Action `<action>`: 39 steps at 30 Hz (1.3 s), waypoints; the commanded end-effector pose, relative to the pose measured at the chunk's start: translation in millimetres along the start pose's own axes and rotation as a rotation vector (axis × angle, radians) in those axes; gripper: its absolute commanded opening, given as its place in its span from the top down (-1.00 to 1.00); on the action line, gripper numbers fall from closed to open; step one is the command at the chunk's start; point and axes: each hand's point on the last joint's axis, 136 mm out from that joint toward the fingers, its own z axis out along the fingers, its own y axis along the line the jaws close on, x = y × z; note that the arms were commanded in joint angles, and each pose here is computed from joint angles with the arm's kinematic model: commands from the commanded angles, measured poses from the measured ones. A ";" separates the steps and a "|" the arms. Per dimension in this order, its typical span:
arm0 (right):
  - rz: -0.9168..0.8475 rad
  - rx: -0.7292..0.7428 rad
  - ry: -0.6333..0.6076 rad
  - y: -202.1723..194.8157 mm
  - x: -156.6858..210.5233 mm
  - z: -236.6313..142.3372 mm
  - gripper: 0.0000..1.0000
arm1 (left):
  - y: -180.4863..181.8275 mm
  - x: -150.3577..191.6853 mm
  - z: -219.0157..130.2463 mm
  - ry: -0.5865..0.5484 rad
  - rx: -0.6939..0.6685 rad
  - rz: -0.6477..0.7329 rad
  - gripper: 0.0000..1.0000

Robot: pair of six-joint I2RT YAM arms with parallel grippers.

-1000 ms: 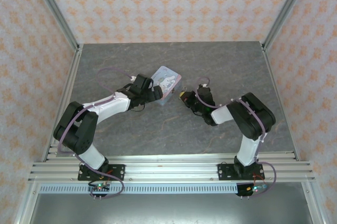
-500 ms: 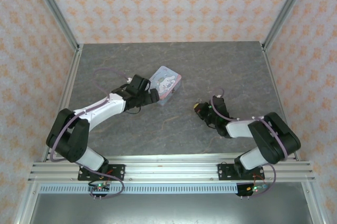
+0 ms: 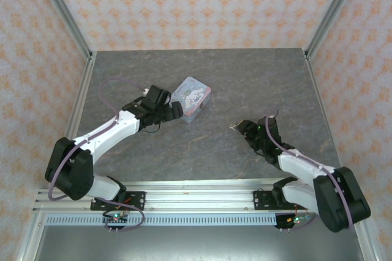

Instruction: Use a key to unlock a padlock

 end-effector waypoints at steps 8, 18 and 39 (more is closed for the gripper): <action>-0.129 0.076 -0.137 36.7 -42.6 -48.9 -0.91 | 32.5 -62.3 -65.5 -0.206 -0.104 0.007 -0.99; -0.377 0.287 -0.555 64.3 -134.9 -88.7 -0.98 | 107.8 -127.9 -134.5 -0.732 -0.467 0.124 -0.99; -0.623 0.587 -0.695 -13.8 -206.2 -31.8 -0.99 | 176.4 -99.1 -17.3 -0.716 -0.510 0.181 -1.00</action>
